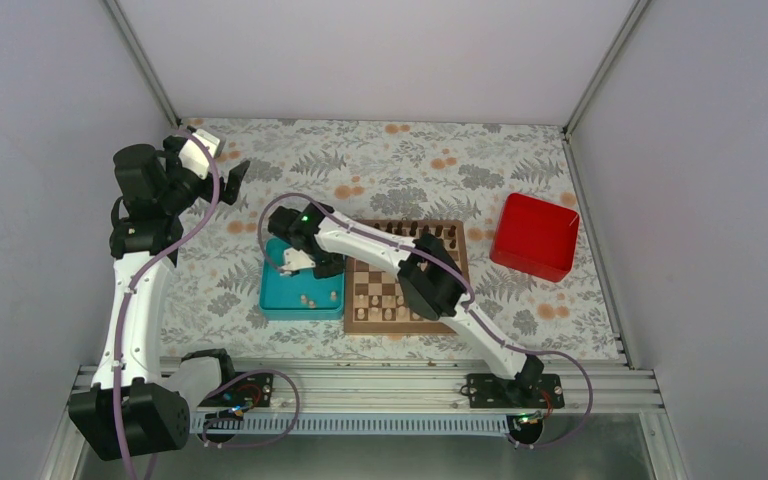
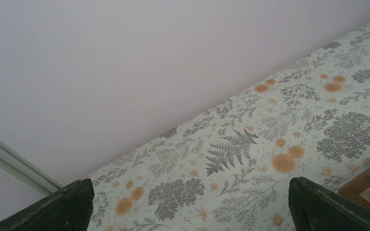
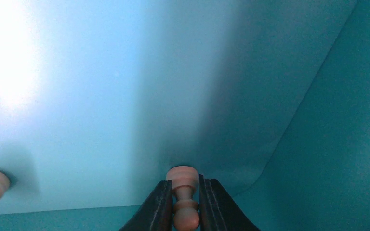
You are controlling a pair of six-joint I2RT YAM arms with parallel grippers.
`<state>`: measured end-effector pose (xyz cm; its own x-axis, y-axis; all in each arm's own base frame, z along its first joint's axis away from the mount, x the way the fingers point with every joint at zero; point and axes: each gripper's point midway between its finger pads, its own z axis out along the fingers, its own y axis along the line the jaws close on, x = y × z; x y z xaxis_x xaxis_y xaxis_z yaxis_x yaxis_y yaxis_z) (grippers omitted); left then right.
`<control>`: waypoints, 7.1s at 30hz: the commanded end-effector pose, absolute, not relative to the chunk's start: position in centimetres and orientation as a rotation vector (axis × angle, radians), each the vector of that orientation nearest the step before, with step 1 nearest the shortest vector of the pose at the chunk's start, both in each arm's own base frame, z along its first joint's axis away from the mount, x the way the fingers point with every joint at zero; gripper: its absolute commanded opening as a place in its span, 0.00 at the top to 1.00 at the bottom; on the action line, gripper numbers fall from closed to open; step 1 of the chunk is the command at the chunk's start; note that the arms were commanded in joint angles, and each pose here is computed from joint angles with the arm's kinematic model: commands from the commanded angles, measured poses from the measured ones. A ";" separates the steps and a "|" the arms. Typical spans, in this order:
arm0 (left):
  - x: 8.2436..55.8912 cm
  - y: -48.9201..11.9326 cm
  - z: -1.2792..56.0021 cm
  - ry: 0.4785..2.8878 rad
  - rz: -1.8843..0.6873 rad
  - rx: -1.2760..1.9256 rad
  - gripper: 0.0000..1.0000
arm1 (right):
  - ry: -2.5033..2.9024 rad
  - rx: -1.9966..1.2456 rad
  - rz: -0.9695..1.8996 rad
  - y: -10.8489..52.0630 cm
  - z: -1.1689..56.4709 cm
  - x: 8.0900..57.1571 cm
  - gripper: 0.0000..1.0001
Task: Set up the chess pieces on the board
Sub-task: Pick up the chess piece from the storage box, then place the chess piece on the chessboard, then adjust the storage box at the center of the board.
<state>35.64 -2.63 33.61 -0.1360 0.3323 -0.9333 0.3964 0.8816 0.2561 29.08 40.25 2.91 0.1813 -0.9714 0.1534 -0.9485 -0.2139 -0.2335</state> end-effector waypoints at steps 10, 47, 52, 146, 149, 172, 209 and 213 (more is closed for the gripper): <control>35.4 -2.8 34.4 1.715 -0.063 0.567 0.00 | 1.872 -2.205 -0.309 42.0 9.2 29.9 0.92; 37.1 -1.9 32.2 1.798 -0.059 0.544 0.00 | 2.341 -1.925 0.162 22.3 8.3 21.8 0.90; 37.1 -1.9 32.1 1.800 -0.060 0.544 0.00 | 2.355 -1.930 0.178 22.2 7.7 21.5 0.90; 41.8 0.0 25.0 1.997 0.056 0.725 0.33 | 2.155 -1.775 0.184 29.3 16.4 30.9 0.76; 41.8 0.6 22.4 2.055 0.090 0.779 0.60 | 2.164 -1.777 0.183 31.6 15.7 32.4 0.92; 37.7 5.5 14.9 2.234 0.177 0.794 0.98 | 2.209 -2.011 0.118 38.1 6.0 29.3 0.96; 31.2 7.5 10.6 2.409 0.043 0.862 0.98 | 1.822 -1.927 0.219 48.9 11.0 28.3 0.96; 30.9 8.0 8.3 2.470 0.000 0.883 0.98 | 1.883 -1.970 0.147 45.7 11.9 26.2 0.96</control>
<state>31.34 8.07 10.21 -0.6511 0.5763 -0.4939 0.5475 0.8073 0.2202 27.58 47.74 7.49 0.0958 -0.9277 -0.3609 -0.9831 -0.0314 -0.1802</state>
